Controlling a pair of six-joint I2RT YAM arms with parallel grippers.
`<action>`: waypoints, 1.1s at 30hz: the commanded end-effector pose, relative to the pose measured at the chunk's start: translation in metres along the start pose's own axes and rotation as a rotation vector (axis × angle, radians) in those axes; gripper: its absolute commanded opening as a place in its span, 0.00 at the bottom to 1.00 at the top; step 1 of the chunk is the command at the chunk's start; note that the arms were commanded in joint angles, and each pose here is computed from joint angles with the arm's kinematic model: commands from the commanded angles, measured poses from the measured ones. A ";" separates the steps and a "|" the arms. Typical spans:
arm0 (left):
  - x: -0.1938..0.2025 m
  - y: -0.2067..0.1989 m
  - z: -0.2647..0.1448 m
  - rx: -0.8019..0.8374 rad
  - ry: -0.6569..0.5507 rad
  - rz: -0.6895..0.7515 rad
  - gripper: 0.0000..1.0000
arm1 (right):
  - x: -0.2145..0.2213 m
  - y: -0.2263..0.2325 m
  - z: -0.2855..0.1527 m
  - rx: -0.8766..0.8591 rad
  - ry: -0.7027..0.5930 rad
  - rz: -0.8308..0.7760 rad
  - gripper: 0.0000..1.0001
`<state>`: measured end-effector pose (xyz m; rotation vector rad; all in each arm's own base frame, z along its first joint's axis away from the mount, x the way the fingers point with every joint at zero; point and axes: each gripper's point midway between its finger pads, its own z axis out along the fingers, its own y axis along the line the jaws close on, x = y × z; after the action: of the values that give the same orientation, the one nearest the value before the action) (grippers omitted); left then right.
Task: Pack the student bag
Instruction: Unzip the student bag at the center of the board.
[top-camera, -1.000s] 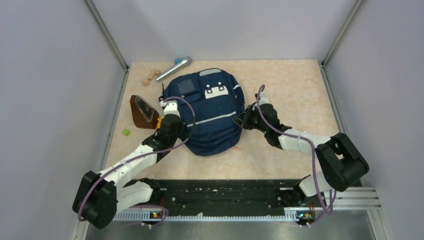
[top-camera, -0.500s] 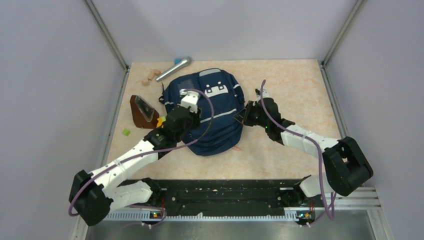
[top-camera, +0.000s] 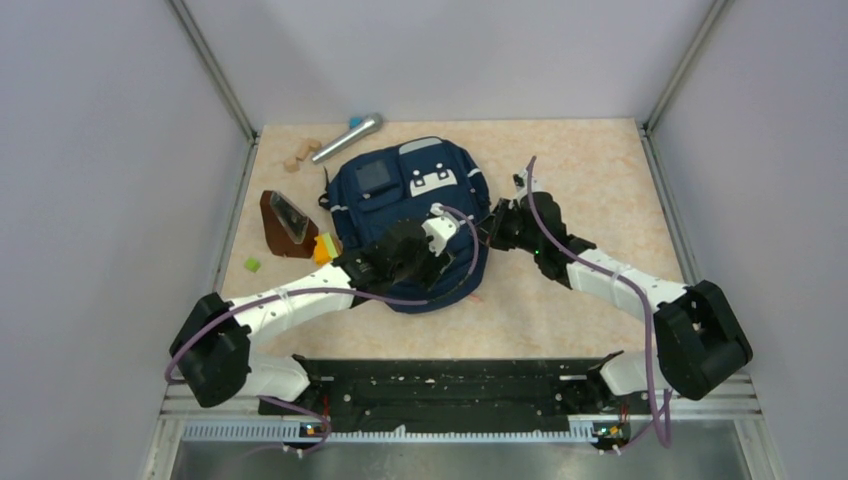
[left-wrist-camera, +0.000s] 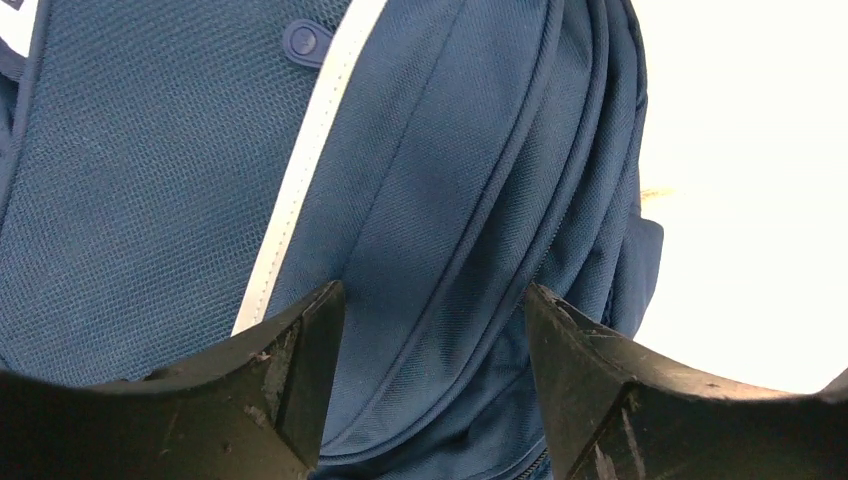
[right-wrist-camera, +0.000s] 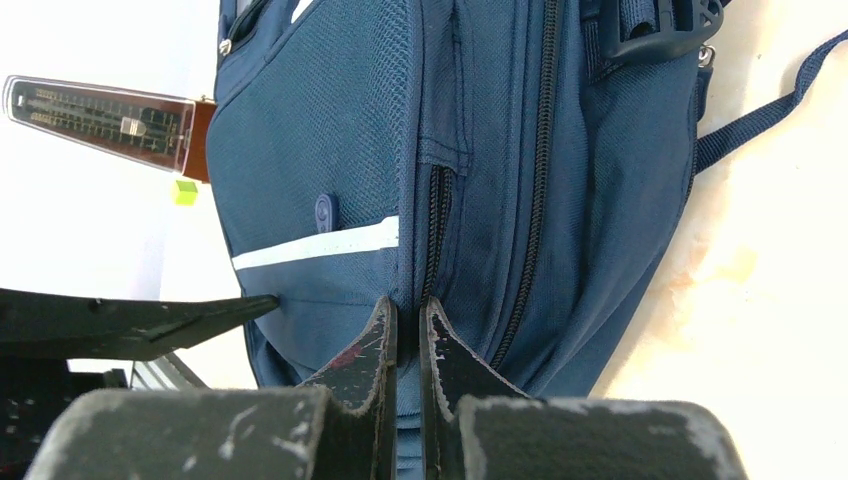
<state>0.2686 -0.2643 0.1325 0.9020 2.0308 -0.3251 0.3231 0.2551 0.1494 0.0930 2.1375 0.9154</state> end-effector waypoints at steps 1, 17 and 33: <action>-0.011 0.014 0.005 -0.092 -0.025 0.055 0.72 | -0.050 0.046 -0.019 -0.153 -0.136 -0.028 0.00; -0.040 0.069 -0.008 -0.415 -0.078 0.054 0.67 | -0.043 0.046 -0.020 -0.183 -0.115 -0.019 0.00; -0.042 0.075 -0.011 -0.431 -0.043 0.134 0.65 | -0.041 0.044 -0.019 -0.190 -0.107 -0.015 0.00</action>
<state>0.3072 -0.2411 0.1448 0.8607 1.9518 0.0671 0.3255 0.2572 0.1605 0.0909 2.1057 0.9827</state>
